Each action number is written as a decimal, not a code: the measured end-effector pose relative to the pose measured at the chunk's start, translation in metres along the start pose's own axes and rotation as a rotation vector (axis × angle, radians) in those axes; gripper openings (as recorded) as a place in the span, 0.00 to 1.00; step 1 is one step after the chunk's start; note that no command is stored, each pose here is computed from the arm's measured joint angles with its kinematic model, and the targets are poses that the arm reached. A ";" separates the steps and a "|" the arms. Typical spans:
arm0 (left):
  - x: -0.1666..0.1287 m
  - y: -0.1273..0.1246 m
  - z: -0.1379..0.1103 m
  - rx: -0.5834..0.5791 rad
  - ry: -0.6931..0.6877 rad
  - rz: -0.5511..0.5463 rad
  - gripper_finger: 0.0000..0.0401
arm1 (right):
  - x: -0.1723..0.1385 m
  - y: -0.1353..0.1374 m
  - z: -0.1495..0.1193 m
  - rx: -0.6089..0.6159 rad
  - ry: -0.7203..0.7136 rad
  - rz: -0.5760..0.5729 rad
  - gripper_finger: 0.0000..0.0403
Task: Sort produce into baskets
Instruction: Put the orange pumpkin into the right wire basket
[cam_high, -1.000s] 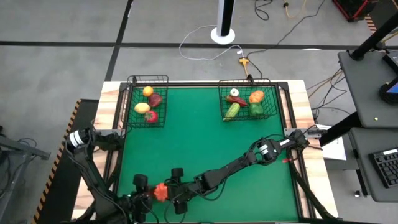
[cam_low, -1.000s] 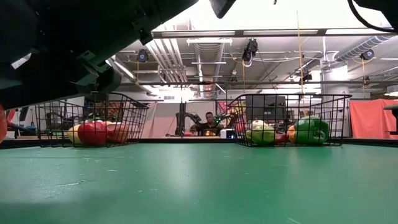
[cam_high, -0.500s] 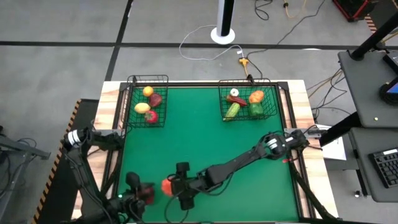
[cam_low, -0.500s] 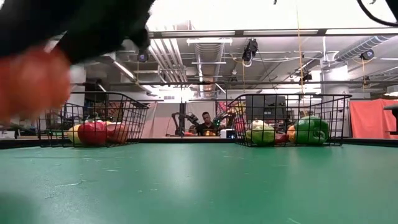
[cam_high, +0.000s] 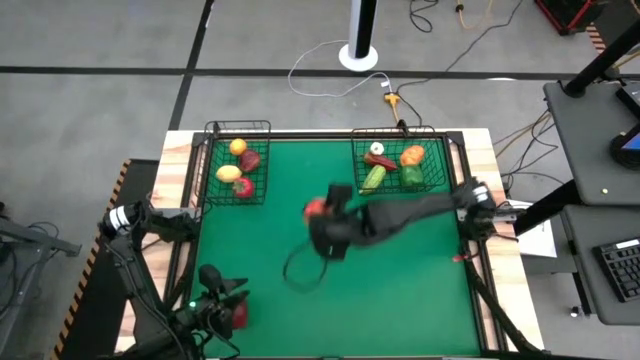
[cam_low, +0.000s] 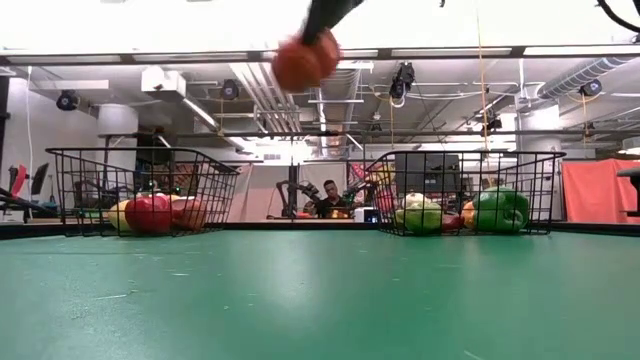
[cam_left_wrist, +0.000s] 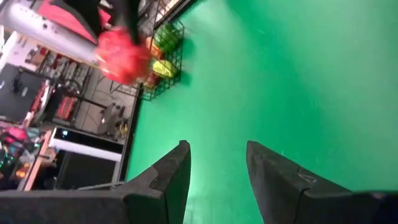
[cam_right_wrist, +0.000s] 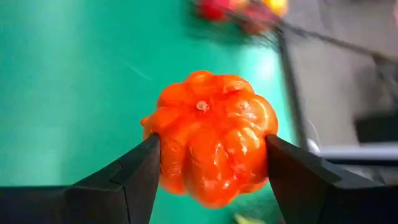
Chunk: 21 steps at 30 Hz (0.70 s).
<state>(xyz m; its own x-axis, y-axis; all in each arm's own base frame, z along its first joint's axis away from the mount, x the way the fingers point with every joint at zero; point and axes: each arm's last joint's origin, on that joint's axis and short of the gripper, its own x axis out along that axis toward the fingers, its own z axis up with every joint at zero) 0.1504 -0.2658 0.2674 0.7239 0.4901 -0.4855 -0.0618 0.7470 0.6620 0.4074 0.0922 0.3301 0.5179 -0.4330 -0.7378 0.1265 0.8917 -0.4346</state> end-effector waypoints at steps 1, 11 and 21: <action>0.000 0.001 0.000 -0.008 0.001 0.001 0.35 | -0.002 -0.016 -0.003 0.021 0.021 -0.025 0.61; 0.004 0.002 0.002 -0.133 0.011 0.008 0.35 | 0.011 -0.161 -0.085 0.374 0.299 -0.192 0.61; 0.012 0.003 0.007 -0.219 0.021 0.011 0.35 | 0.043 -0.223 -0.195 0.671 0.468 -0.242 0.61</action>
<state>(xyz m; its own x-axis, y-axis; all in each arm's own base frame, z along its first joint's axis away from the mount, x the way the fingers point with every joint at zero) 0.1642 -0.2610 0.2672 0.7081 0.5061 -0.4924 -0.2187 0.8202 0.5286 0.2363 -0.1515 0.2946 0.0277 -0.5001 -0.8655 0.7396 0.5927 -0.3188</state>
